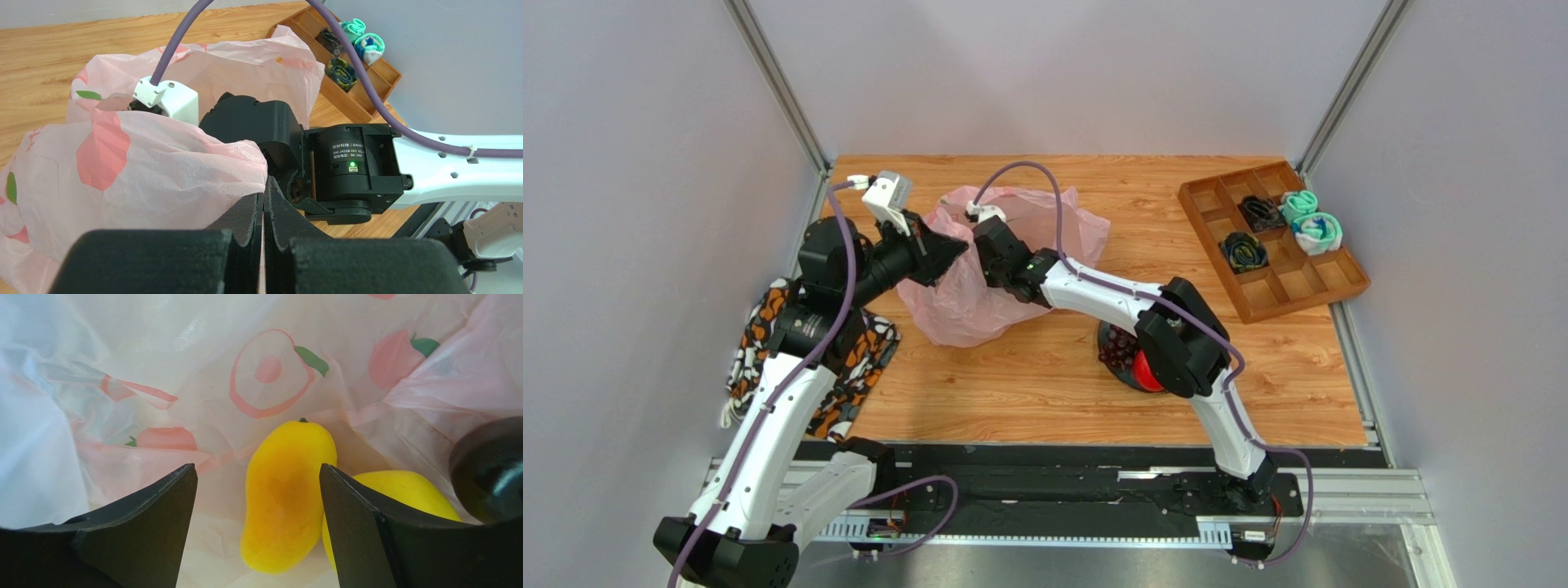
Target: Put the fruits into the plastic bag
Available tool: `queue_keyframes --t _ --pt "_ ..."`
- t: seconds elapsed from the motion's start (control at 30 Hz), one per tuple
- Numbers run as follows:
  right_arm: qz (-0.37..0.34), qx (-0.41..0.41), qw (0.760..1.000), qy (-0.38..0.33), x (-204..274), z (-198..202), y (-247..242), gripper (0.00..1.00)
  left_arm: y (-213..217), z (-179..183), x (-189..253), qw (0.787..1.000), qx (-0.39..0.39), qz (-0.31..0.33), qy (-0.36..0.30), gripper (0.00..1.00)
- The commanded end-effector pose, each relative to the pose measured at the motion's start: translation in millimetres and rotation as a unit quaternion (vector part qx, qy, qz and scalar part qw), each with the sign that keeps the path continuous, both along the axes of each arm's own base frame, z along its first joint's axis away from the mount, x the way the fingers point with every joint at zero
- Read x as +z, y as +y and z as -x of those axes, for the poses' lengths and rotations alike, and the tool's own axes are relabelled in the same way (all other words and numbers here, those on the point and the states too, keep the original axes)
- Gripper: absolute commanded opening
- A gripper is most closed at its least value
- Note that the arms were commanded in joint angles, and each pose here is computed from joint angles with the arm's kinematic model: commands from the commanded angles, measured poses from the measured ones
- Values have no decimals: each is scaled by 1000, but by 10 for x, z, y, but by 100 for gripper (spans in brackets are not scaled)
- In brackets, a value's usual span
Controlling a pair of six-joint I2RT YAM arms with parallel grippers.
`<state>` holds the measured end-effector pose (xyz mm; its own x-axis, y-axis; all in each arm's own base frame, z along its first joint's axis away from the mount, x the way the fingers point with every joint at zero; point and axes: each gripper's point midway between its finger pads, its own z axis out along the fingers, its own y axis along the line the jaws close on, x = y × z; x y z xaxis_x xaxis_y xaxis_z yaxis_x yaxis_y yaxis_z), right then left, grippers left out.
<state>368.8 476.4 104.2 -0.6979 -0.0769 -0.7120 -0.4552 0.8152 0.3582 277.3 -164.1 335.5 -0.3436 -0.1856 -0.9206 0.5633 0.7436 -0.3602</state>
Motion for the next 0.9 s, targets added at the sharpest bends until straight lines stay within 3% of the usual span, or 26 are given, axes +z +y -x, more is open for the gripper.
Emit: queue_keyframes --t 0.0,0.1,0.53,0.57,0.87 --pt "-78 7 995 -55 709 -5 55 76 13 6 232 1000 1 7 -30 0" --pt "-99 0 992 -81 1006 -5 -4 76 23 -2 224 1000 5 6 -29 0" --pt "-101 -54 983 -141 1506 30 -597 75 76 -33 207 999 24 3 -23 0" --pt "-127 -58 977 -160 1734 79 -659 75 83 -37 204 999 26 2 -23 0" --pt "-136 -31 978 -155 1751 509 -1028 75 101 -50 195 999 33 1 -20 0"
